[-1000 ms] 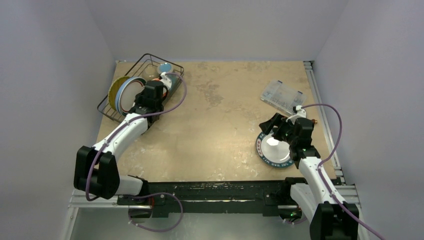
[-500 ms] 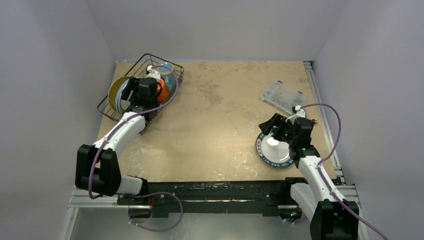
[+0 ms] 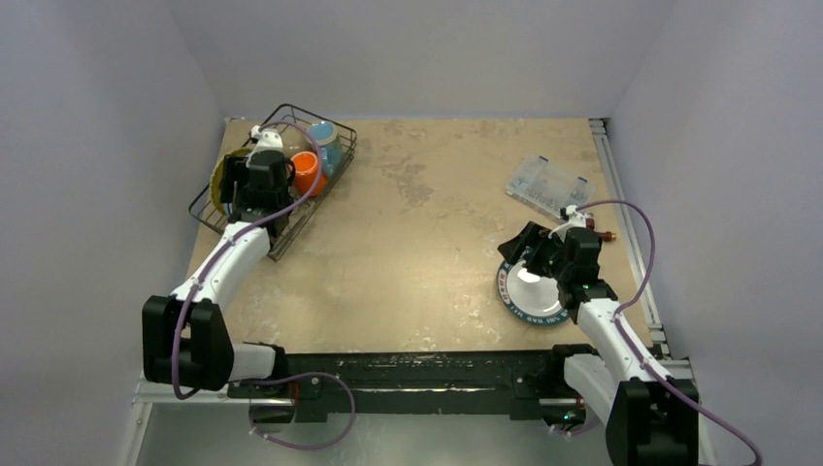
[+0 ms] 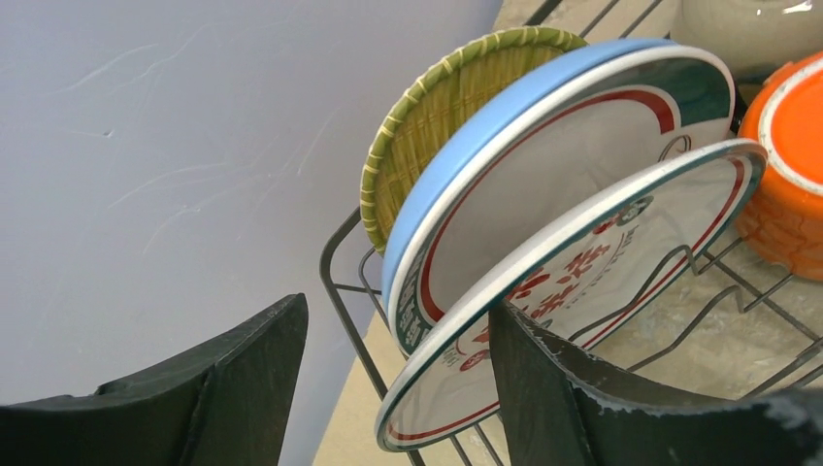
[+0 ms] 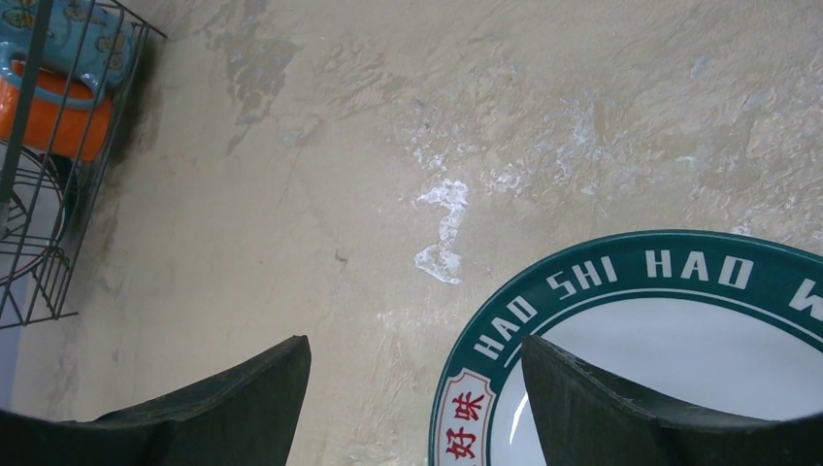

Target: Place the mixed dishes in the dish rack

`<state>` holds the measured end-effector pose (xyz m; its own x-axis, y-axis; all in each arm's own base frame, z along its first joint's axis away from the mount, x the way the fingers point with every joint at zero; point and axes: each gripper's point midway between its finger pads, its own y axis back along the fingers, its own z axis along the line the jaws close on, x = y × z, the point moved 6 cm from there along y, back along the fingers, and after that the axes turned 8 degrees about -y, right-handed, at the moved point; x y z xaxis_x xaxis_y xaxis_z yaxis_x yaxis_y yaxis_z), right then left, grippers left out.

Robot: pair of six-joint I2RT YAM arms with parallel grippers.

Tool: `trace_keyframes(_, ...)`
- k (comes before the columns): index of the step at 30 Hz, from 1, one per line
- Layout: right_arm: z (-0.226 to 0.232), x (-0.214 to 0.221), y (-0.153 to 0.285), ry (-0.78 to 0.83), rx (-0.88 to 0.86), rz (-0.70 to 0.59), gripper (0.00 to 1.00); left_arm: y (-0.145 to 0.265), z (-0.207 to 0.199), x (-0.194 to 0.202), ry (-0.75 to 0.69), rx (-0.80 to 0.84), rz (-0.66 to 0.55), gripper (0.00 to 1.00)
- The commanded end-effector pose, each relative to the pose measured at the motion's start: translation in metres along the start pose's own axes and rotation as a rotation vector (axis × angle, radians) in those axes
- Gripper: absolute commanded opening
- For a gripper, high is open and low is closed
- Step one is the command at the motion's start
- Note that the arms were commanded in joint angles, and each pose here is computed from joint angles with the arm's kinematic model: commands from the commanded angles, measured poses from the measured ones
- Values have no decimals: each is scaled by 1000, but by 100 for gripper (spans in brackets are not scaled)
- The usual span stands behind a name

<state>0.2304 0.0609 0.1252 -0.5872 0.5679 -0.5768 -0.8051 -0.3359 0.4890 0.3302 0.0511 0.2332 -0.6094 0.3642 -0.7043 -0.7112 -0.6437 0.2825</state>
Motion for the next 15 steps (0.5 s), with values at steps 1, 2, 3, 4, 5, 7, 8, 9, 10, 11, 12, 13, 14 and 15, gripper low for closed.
trace_keyframes(1,5,-11,-3,35,-6,-40,80,4,16,-18,156,-25,-56,64)
trace_keyframes(2,5,-11,-3,36,-5,-36,80,4,18,-19,170,-28,-58,62)
trace_keyframes(3,5,-11,-3,36,-3,-35,80,4,20,-17,173,-37,-55,59)
trace_keyframes(4,5,-11,-3,36,-2,-37,80,4,22,-15,174,-50,-56,58)
trace_keyframes(5,5,-11,-3,35,0,-41,80,4,22,-14,173,-53,-61,56)
trace_keyframes(7,5,-11,-3,36,2,-42,80,4,19,-15,173,-27,-69,50)
trace_keyframes(8,5,-11,-3,37,0,-40,80,4,17,-18,180,0,-73,47)
trace_keyframes(9,5,-10,-3,37,-2,-36,80,4,13,-15,165,28,-55,44)
trace_keyframes(10,6,-10,-3,38,-3,-35,80,3,11,-14,159,38,-47,43)
trace_keyframes(11,6,-9,-3,37,-2,-36,80,3,10,-13,153,38,-43,43)
trace_keyframes(12,6,-9,-3,39,-2,-38,80,2,9,-11,144,33,-39,42)
trace_keyframes(13,6,-9,-3,39,1,-41,80,0,8,-10,137,30,-41,42)
trace_keyframes(14,6,-10,-3,39,1,-42,80,0,7,-10,134,31,-42,43)
trace_keyframes(15,6,-9,-3,40,1,-39,80,-2,6,-12,128,43,-47,42)
